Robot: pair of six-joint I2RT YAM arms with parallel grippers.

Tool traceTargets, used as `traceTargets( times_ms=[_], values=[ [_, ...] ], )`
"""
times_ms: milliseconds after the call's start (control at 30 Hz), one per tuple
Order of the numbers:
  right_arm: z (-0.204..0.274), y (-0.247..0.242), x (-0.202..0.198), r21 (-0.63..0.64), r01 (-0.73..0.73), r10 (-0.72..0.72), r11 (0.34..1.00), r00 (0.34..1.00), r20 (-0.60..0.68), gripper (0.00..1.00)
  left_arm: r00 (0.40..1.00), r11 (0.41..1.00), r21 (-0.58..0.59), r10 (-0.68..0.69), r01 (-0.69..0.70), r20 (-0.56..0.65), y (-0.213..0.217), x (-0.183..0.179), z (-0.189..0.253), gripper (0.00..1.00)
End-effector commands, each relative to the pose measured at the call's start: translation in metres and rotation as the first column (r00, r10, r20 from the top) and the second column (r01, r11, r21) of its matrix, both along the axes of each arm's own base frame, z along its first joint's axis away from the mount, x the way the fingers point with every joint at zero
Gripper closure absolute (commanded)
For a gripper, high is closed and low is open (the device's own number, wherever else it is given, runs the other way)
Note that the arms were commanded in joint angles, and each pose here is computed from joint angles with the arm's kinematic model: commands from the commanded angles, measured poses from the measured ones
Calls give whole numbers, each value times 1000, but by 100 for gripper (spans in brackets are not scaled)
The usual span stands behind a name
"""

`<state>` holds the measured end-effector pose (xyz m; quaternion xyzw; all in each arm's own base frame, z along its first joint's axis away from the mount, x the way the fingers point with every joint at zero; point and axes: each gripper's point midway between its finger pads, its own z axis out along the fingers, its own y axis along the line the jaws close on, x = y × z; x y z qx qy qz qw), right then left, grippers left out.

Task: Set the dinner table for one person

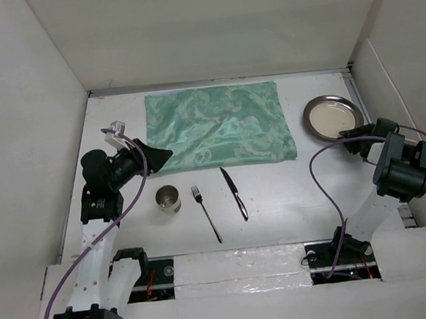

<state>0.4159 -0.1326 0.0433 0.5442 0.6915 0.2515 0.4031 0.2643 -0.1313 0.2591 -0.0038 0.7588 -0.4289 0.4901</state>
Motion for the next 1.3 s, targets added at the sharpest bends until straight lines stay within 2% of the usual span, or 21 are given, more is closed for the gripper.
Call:
traceTargets(
  times_ms=[0, 67, 133, 167, 300, 333, 400, 500, 533, 600, 633, 767, 933, 967, 1000, 1033, 1100, 1267],
  values=[
    [23, -6, 21, 5, 5, -5, 1000, 999, 36, 67, 997, 1000, 26, 2, -4, 72, 2, 2, 19, 59],
    [23, -10, 22, 11, 25, -25, 1000, 1000, 3, 71, 997, 1000, 27, 5, -7, 71, 2, 2, 19, 60],
    [18, -11, 19, 20, 39, -38, 999, 998, -45, 93, 997, 1000, 27, 2, -4, 81, 2, 0, 21, 60],
    [21, -14, 19, 15, 32, -31, 999, 999, -38, 100, 997, 1000, 28, 0, -2, 82, 1, 0, 22, 60],
    [36, -3, 16, -5, -13, 13, 1000, 998, 67, 100, 996, 1000, 28, 5, -7, 86, 2, -1, 23, 61],
    [75, -1, 23, -53, -31, 41, 998, 977, 210, 100, 997, 1000, 28, 6, -9, 82, 2, 0, 22, 61],
    [107, 24, 21, -30, -96, 101, 995, 938, 331, 100, 997, 1000, 26, 5, -7, 74, 2, 2, 20, 61],
    [182, 65, 24, -110, -236, 259, 966, 832, 491, 100, 997, 1000, 18, -1, -1, 82, 1, 1, 21, 61],
    [207, 96, 29, -149, -309, 340, 939, 779, 527, 100, 997, 1000, 17, 12, -13, 82, 4, 3, 21, 61],
    [232, 133, 28, -206, -382, 430, 901, 713, 554, 100, 996, 999, 12, 34, -35, 78, 10, 7, 21, 61],
    [245, 167, 29, -231, -445, 492, 865, 664, 563, 100, 996, 999, 10, 41, -42, 78, 12, 8, 21, 61],
    [249, 244, 32, -255, -572, 597, 780, 558, 576, 100, 994, 998, 13, 65, -66, 84, 15, 11, 22, 60],
    [220, 320, 46, -181, -699, 639, 691, 474, 606, 100, 989, 993, 30, 107, -110, 99, 21, 15, 25, 59],
    [227, 344, 46, -189, -726, 653, 661, 432, 622, 100, 989, 993, 36, 112, -115, 94, 22, 15, 25, 59],
    [225, 356, 48, -185, -740, 662, 647, 424, 618, 100, 989, 992, 42, 117, -121, 93, 23, 16, 24, 59],
    [210, 367, 54, -160, -754, 676, 637, 446, 586, 100, 989, 992, 43, 116, -121, 92, 23, 15, 23, 59],
    [215, 393, 58, -190, -765, 699, 615, 417, 581, 100, 988, 991, 45, 123, -128, 90, 24, 15, 21, 59],
    [193, 405, 73, -158, -758, 696, 633, 467, 546, 100, 986, 987, 62, 144, -150, 88, 28, 16, 19, 59]
  ],
)
